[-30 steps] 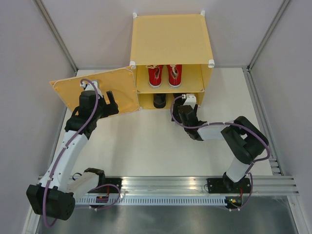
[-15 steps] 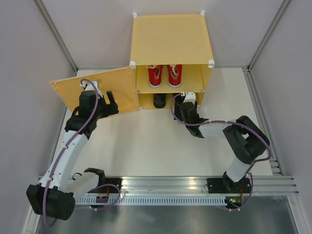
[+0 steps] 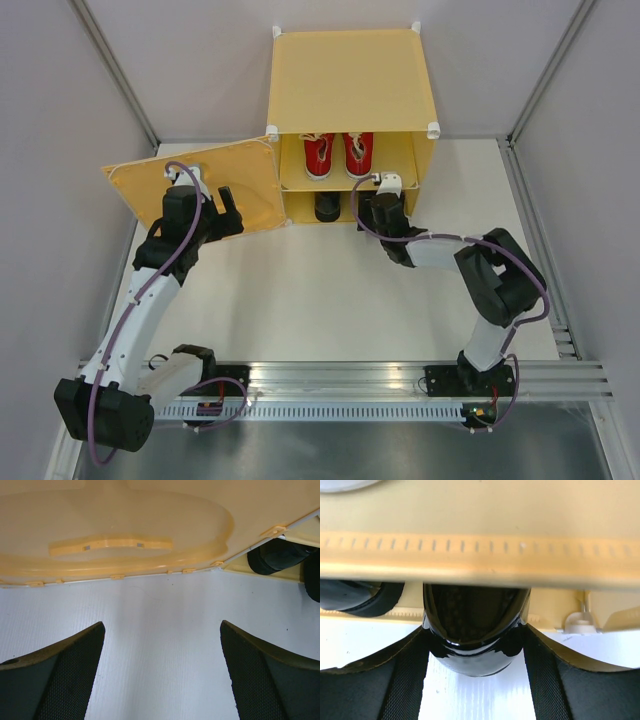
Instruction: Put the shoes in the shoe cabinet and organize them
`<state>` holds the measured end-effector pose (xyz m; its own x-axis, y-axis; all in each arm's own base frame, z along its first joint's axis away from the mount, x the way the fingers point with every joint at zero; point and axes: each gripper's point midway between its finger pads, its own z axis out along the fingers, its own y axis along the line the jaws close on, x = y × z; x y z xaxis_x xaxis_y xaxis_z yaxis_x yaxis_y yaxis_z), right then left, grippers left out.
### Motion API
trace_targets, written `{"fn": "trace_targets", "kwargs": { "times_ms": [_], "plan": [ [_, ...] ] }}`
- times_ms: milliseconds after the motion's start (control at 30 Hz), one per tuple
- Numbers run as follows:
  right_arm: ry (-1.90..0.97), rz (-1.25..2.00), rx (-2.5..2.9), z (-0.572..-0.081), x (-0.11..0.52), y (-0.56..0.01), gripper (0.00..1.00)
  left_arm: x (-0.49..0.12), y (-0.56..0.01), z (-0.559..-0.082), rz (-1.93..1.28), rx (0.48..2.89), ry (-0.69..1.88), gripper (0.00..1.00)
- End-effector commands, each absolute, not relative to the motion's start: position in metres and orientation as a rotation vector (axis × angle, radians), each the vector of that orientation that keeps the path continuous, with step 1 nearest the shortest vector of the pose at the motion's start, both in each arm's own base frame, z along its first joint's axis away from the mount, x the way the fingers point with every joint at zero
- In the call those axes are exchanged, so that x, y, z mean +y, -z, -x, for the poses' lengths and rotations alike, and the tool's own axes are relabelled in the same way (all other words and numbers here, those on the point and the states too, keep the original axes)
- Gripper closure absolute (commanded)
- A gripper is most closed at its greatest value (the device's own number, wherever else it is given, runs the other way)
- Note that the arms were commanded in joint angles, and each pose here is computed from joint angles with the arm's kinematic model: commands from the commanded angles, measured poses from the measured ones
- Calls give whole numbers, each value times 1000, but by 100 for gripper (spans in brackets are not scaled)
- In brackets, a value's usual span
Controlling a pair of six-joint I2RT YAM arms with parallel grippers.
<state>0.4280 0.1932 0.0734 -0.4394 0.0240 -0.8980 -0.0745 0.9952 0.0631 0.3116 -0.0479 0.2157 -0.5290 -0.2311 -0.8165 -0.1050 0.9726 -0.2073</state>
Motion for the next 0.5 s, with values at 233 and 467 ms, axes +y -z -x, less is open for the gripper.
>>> {"fn": "trace_targets", "kwargs": {
  "times_ms": [233,467],
  "plan": [
    [-171,-23,1877,-472,210,-104,87,-49,-215,-313,221,2128,163,2],
    [-166,-40,1899,-475,207,-90,80,-48,-215,-313,222,2128,162,2]
  ]
}}
